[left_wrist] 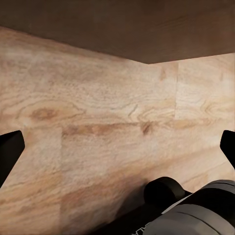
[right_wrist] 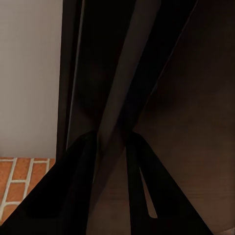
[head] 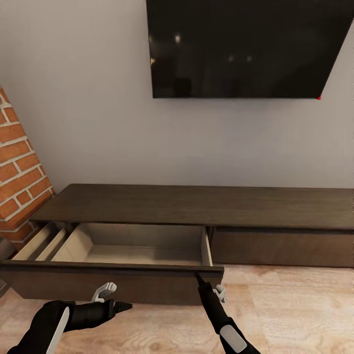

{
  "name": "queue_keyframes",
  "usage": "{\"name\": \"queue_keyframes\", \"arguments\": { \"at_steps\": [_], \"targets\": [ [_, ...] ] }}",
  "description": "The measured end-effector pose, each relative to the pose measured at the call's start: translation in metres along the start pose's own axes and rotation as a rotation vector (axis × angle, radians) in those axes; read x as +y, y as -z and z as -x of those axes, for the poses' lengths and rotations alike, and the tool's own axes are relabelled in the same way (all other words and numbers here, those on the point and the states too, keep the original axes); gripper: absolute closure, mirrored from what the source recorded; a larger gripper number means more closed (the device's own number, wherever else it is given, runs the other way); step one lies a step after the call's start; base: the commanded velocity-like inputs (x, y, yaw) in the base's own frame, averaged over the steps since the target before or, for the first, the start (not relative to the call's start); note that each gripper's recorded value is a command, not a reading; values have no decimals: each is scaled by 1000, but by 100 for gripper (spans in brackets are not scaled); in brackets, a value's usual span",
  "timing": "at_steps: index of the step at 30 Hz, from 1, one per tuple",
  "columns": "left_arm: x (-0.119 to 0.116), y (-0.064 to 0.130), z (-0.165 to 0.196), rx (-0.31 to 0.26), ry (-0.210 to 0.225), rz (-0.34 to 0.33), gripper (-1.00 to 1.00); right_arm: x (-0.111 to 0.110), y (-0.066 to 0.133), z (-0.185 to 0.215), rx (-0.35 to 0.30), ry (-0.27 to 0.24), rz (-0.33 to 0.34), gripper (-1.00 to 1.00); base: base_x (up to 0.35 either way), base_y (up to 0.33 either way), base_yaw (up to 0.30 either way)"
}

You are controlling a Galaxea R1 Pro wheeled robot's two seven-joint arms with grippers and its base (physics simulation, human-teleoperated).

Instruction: Place each of the two pumpkins and all three candles from the living room inside a cabinet in the living room (use any cabinet), then make sure every cabinet is closed, and position the cauldron so it is next to a table in the living room.

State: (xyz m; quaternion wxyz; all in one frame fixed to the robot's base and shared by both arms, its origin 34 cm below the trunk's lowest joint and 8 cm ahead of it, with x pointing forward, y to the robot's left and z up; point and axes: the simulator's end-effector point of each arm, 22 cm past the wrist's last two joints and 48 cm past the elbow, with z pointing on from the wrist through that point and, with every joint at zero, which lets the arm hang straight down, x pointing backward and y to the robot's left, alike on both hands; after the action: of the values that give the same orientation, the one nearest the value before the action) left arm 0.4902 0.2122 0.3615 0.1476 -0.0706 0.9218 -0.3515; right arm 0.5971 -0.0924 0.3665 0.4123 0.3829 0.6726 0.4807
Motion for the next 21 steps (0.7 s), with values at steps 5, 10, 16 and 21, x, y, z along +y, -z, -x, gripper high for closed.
{"name": "queue_keyframes", "arguments": {
  "at_steps": [5, 10, 16, 21],
  "targets": [
    [0, 0, 0, 0, 0, -1, -100, 0, 0, 0, 1, 0, 0, 100, -81, 0, 0],
    [0, 0, 0, 0, 0, -1, -100, 0, 0, 0, 1, 1, 0, 100, -85, 0, 0],
    [0, 0, 0, 0, 0, 0, -100, 0, 0, 0, 1, 1, 0, 100, -77, 0, 0],
    [0, 0, 0, 0, 0, 0, -100, 0, 0, 0, 1, 1, 0, 100, -49, 0, 0]
  ]
}}
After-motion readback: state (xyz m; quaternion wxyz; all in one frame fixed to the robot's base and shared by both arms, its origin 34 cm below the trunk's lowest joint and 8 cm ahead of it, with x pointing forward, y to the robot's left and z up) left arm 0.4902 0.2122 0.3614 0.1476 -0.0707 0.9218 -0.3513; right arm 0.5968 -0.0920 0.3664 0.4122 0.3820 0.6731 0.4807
